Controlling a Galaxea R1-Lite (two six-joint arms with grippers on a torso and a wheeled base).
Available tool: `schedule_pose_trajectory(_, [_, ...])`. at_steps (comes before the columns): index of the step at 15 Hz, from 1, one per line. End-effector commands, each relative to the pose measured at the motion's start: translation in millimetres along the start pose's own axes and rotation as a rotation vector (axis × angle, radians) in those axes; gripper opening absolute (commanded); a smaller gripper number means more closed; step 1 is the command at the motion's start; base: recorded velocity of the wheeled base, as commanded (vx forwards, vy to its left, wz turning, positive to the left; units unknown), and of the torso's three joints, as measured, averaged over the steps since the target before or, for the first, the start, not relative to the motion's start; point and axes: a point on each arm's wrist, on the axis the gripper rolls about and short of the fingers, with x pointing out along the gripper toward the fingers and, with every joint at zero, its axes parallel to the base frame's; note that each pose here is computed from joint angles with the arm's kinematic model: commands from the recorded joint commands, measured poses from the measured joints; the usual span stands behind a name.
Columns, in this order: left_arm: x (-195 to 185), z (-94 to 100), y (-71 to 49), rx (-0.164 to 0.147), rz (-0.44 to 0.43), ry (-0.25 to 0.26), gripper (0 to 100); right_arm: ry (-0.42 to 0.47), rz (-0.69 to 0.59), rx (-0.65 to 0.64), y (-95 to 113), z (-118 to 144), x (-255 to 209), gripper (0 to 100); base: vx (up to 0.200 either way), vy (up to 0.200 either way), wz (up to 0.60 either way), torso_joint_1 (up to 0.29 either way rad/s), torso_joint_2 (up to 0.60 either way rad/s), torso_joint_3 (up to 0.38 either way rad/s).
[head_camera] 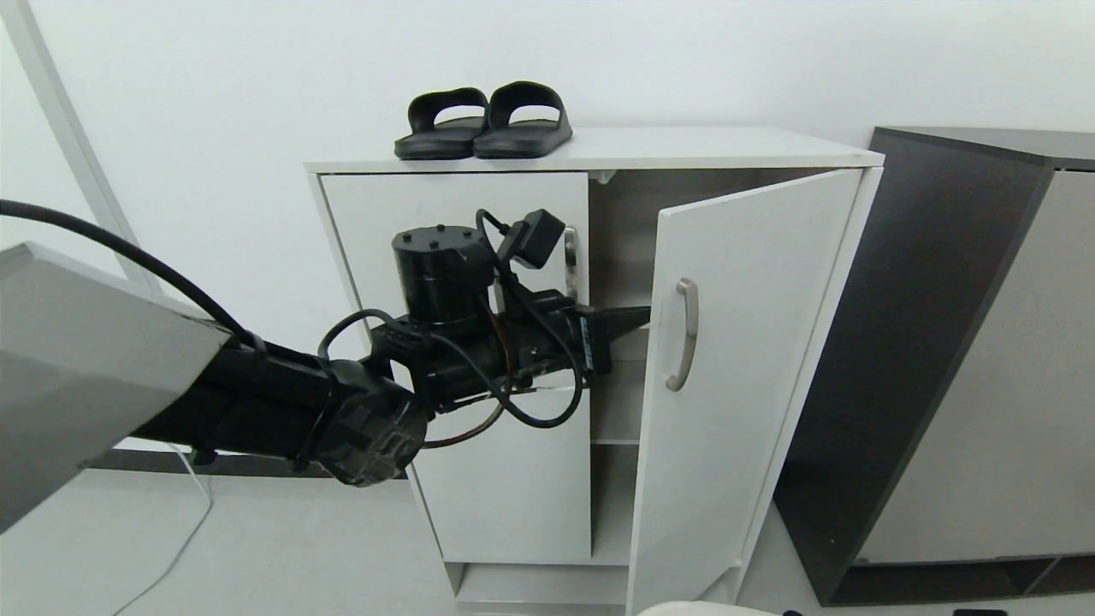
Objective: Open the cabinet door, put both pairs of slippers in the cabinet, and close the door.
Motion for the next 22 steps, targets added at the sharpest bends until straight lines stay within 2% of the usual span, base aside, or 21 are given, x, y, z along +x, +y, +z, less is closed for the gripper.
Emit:
schedule_pose_trajectory(1, [4.9,-12.3,-25.0,-0.003,-0.065,0.022,0,0.008,0.010,-0.008,2.5,-2.5,-0.9,0,-0.200,0.000,0.00,0.002,0.00,-0.002])
schedule_pose_trajectory(4, [9.4,-23.4,-67.0,0.001,-0.178,0.041,0,0.008,0.022,-0.015,5.2,-2.2,0.0,0,-0.200,0.000,0.00,0.004,0.00,0.004])
schedule_pose_trajectory(6, [10.0,-23.1,-70.0,0.004,-0.187,0.036,0,-0.006,0.009,-0.002,3.6,2.8,2.8,0,-0.200,0.000,0.00,0.002,0.00,0.000])
schedule_pose_trajectory(7, [2.2,-13.0,-55.3,0.013,-0.112,-0.002,0,-0.028,-0.055,0.034,-3.3,11.6,9.4,0,0.000,0.000,0.00,0.000,0.00,0.000])
schedule_pose_trajectory(8, [0.5,-11.1,-52.7,0.014,-0.098,-0.009,0,-0.031,-0.065,0.037,-4.0,13.0,10.7,0,0.000,0.000,0.00,0.000,0.00,0.000])
schedule_pose_trajectory(9, [-18.7,11.5,-34.3,0.034,0.043,-0.093,0,-0.063,-0.207,0.120,-18.0,28.0,26.3,0,0.000,0.000,0.00,0.000,0.00,0.000])
schedule_pose_trajectory(10, [-50.4,42.0,-22.8,0.061,0.212,-0.198,0,-0.100,-0.381,0.208,-35.7,42.1,45.2,0,0.000,0.000,0.00,0.000,0.00,0.000])
schedule_pose_trajectory(11, [-87.3,66.1,-26.2,0.079,0.337,-0.272,0,-0.135,-0.510,0.270,-51.1,51.7,60.0,0,0.000,0.000,0.00,0.000,0.00,0.000])
schedule_pose_trajectory(12, [-121.8,78.4,-38.3,0.096,0.425,-0.296,0,-0.169,-0.590,0.305,-62.5,59.4,69.8,0,0.000,0.000,0.00,0.000,0.00,0.000])
schedule_pose_trajectory(13, [-161.4,79.4,-58.4,0.126,0.534,-0.283,0,-0.194,-0.664,0.329,-75.1,64.9,78.3,0,0.000,0.000,0.00,0.000,0.00,0.000])
schedule_pose_trajectory(14, [-204.4,70.7,-79.5,0.164,0.694,-0.250,0,-0.225,-0.730,0.348,-86.3,70.2,83.2,0,0.000,0.000,0.00,0.000,0.00,0.000])
schedule_pose_trajectory(15, [-244.7,57.2,-98.6,0.181,0.854,-0.233,0,-0.242,-0.783,0.362,-95.7,73.1,86.6,0,0.000,0.000,0.00,0.000,0.00,0.000])
schedule_pose_trajectory(17, [-311.3,12.3,-140.0,0.152,1.130,-0.226,0,-0.258,-0.854,0.376,-107.0,77.6,91.9,0,0.000,0.000,0.00,0.000,0.00,0.000])
schedule_pose_trajectory(19, [-351.1,-51.0,-182.3,0.140,1.324,-0.217,0,-0.254,-0.856,0.374,-108.1,77.5,96.5,0,0.000,0.000,0.00,0.000,0.00,0.000])
schedule_pose_trajectory(20, [-359.6,-77.3,-193.4,0.138,1.376,-0.204,0,-0.254,-0.856,0.374,-108.2,77.6,97.0,0,0.000,0.000,0.00,0.000,0.00,0.000])
schedule_pose_trajectory(21, [-363.2,-99.3,-197.2,0.130,1.410,-0.192,0,-0.254,-0.856,0.374,-108.2,77.6,97.0,0,0.000,0.000,0.00,0.000,0.00,0.000])
schedule_pose_trajectory(22, [-364.1,-120.2,-195.0,0.125,1.436,-0.170,0,-0.253,-0.858,0.374,-108.0,77.1,96.5,0,0.000,0.000,0.00,0.000,0.00,0.000])
